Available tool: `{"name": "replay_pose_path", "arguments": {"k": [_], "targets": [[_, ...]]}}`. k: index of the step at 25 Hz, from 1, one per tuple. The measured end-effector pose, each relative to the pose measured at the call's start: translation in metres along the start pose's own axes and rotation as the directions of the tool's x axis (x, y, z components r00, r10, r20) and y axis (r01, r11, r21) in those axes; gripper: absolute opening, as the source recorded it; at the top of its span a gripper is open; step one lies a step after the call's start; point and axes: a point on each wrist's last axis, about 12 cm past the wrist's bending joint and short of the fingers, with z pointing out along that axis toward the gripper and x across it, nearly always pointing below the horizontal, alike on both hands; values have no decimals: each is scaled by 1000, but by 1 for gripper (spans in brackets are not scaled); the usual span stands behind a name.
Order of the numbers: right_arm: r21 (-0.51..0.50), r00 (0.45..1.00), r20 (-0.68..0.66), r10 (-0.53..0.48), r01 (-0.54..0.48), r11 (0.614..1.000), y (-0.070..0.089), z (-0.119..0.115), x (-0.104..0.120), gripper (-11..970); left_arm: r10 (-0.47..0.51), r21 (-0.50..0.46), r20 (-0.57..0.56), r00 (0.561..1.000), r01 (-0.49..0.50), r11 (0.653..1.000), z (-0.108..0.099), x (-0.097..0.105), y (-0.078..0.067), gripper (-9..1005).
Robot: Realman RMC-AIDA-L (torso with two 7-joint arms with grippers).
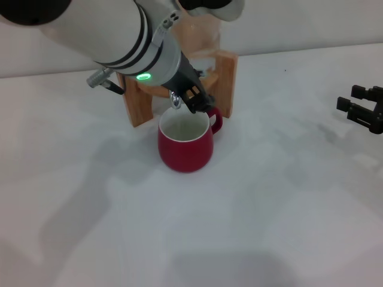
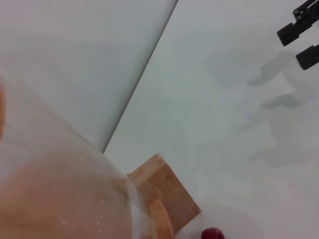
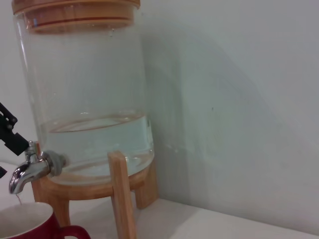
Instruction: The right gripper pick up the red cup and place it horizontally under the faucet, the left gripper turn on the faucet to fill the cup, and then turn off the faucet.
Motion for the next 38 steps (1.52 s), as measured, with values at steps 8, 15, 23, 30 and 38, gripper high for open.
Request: {"name": "replay_pose_path", "arguments": {"k": [8, 15, 23, 30, 38], "targets": [[1, 1000, -1, 0, 0, 1000, 0, 0, 0, 469, -5, -9, -8, 1000, 4, 1000, 3, 1, 3, 500], [3, 1000, -2, 1, -1, 1000, 0, -1, 1, 469, 3, -25, -12, 1000, -3, 1000, 2, 1, 5, 500], [4, 1000, -3, 2, -2, 1000, 0, -1, 1, 469, 8, -28, -1, 1000, -8, 1000, 1, -2, 4, 499], [5, 1000, -3, 2, -2, 1000, 0, -1, 1, 469, 39, -15, 52, 998, -38, 999, -11, -8, -7, 513], [7, 1000, -3, 5, -5, 1000, -1, -1, 1, 469, 35, -20, 116, 993, -33, 999, -26, -2, -15, 531]]}}
